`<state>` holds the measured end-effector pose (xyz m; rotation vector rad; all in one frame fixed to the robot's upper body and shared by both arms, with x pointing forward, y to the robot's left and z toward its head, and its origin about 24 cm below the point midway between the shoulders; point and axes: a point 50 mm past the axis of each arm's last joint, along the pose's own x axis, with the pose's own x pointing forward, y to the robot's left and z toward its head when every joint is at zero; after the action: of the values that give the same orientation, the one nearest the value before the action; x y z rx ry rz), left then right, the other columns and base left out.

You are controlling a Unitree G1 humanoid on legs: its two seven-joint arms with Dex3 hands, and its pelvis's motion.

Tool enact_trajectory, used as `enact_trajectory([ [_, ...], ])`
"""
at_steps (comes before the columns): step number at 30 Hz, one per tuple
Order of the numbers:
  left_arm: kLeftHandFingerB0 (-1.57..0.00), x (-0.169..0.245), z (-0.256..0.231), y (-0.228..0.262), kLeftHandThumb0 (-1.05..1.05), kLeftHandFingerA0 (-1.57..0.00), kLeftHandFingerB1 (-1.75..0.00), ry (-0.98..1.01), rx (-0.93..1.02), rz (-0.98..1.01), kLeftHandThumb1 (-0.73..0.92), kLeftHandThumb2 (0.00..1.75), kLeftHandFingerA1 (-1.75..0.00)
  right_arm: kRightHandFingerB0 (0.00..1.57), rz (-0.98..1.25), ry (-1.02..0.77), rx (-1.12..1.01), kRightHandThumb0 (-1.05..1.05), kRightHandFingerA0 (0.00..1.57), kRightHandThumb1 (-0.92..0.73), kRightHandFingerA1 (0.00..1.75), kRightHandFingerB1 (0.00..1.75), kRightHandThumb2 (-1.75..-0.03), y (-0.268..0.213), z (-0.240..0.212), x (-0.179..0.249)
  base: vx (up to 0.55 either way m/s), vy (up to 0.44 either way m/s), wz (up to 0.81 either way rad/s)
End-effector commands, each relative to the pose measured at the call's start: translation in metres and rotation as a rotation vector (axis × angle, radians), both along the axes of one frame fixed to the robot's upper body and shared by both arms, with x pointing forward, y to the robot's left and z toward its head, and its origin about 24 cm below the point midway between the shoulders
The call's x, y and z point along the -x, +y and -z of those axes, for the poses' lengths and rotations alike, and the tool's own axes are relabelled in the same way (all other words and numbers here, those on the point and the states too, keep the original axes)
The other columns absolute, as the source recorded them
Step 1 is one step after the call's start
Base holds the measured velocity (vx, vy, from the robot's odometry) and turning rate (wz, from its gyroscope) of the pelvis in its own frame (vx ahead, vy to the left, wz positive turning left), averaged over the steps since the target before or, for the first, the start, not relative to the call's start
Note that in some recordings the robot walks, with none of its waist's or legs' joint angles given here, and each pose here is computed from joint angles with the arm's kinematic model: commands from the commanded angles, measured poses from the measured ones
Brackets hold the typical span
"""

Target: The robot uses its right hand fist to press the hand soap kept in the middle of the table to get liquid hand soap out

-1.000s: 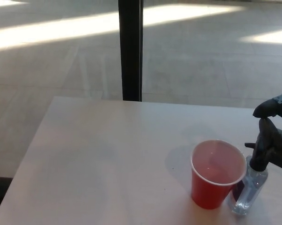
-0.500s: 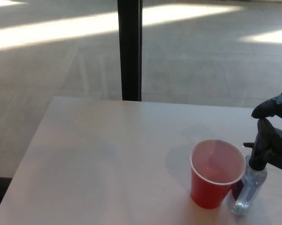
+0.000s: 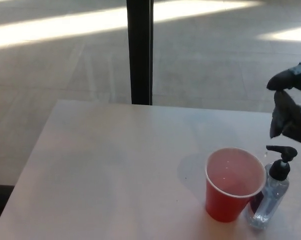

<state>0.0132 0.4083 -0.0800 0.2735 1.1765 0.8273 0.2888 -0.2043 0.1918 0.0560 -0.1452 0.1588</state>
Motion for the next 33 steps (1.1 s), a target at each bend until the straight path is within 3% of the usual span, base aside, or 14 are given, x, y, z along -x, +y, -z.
enact_trajectory([
  [1,-0.53,0.005,-0.007,0.008,-0.18,-0.76,-0.76,-0.006,-0.021,-0.029,0.36,0.87,-0.93,0.56,0.051,-0.033,-0.181,-0.24,0.9,-0.77,1.75,1.36,-0.94,-0.037,-0.07,0.005,0.0,0.0,0.0],
  [5,-0.52,0.004,-0.006,0.007,-0.18,-0.77,-0.75,0.001,-0.021,-0.025,0.36,0.86,-0.93,0.41,0.125,-0.082,-0.201,-0.2,0.73,-0.91,1.75,1.32,-0.84,-0.081,-0.087,0.011,0.0,0.0,0.0],
  [11,-0.57,0.003,-0.007,0.008,-0.19,-0.79,-0.78,-0.001,-0.022,-0.008,0.36,0.86,-0.94,0.8,0.349,-0.125,-0.308,-0.28,0.97,-0.7,1.75,1.29,-0.89,-0.144,-0.102,0.032,0.0,0.0,0.0],
  [14,-0.56,0.003,-0.007,0.009,-0.18,-0.82,-0.78,0.008,-0.029,-0.018,0.35,0.85,-0.96,0.84,0.583,-0.102,-0.242,-0.24,1.02,-0.62,1.75,1.38,-1.08,-0.191,-0.093,0.056,0.0,0.0,0.0],
  [18,-0.55,0.0,-0.007,0.009,-0.18,-0.81,-0.77,-0.012,-0.033,-0.022,0.35,0.87,-0.96,0.7,0.766,-0.015,-0.18,-0.29,0.97,-0.63,1.75,1.46,-1.01,-0.234,-0.059,0.084,0.0,0.0,0.0],
  [20,-0.57,0.001,-0.007,0.01,-0.18,-0.83,-0.79,-0.019,-0.03,-0.033,0.36,0.85,-0.97,0.73,0.95,0.072,-0.181,-0.3,1.0,-0.62,1.75,1.37,-0.87,-0.26,-0.023,0.11,0.0,0.0,0.0],
  [22,-0.6,0.001,-0.007,0.009,-0.18,-0.87,-0.81,-0.027,-0.03,-0.027,0.36,0.86,-1.01,0.84,1.08,0.107,-0.191,-0.27,1.03,-0.56,1.75,1.03,-0.99,-0.275,0.007,0.134,0.0,0.0,0.0],
  [23,-0.6,0.001,-0.007,0.009,-0.18,-0.87,-0.81,-0.027,-0.03,-0.027,0.36,0.86,-1.01,0.84,1.08,0.106,-0.19,-0.27,1.03,-0.56,1.75,1.03,-0.99,-0.275,0.007,0.134,0.0,0.0,0.0],
  [24,-0.59,-0.001,-0.007,0.009,-0.18,-0.88,-0.8,-0.022,-0.028,-0.017,0.37,0.86,-1.0,0.85,1.198,0.144,-0.194,-0.31,1.02,-0.63,1.75,0.81,-0.86,-0.282,0.028,0.153,0.0,0.0,0.0],
  [25,-0.57,0.0,-0.007,0.009,-0.18,-0.86,-0.78,-0.019,-0.033,-0.02,0.37,0.85,-0.99,0.81,1.26,0.168,-0.195,-0.4,1.26,-0.54,1.38,0.82,-1.02,-0.285,0.04,0.165,0.0,0.0,0.0],
  [26,-0.58,0.0,-0.007,0.009,-0.18,-0.85,-0.79,-0.03,-0.029,-0.02,0.35,0.87,-0.99,0.82,1.301,0.182,-0.193,-0.36,1.0,-0.72,1.74,0.75,-0.72,-0.288,0.053,0.177,0.0,0.0,0.0],
  [28,-0.58,-0.001,-0.008,0.009,-0.21,-0.81,-0.78,-0.028,-0.029,-0.008,0.35,0.87,-0.95,0.76,1.397,0.252,-0.19,-0.41,1.01,-0.75,1.71,0.66,-0.7,-0.293,0.079,0.2,0.0,0.0,0.0],
  [29,-0.58,-0.003,-0.008,0.009,-0.21,-0.81,-0.79,-0.024,-0.031,0.002,0.35,0.87,-0.95,0.72,1.425,0.272,-0.191,-0.4,1.28,-0.57,1.37,0.76,-1.02,-0.294,0.088,0.208,0.0,0.0,0.0],
  [33,-0.56,-0.003,-0.008,0.009,-0.2,-0.8,-0.79,-0.033,-0.026,-0.022,0.35,0.86,-0.96,0.73,1.531,0.358,-0.24,-0.42,1.29,-0.55,1.39,0.74,-0.99,-0.294,0.113,0.225,0.0,0.0,0.0],
])
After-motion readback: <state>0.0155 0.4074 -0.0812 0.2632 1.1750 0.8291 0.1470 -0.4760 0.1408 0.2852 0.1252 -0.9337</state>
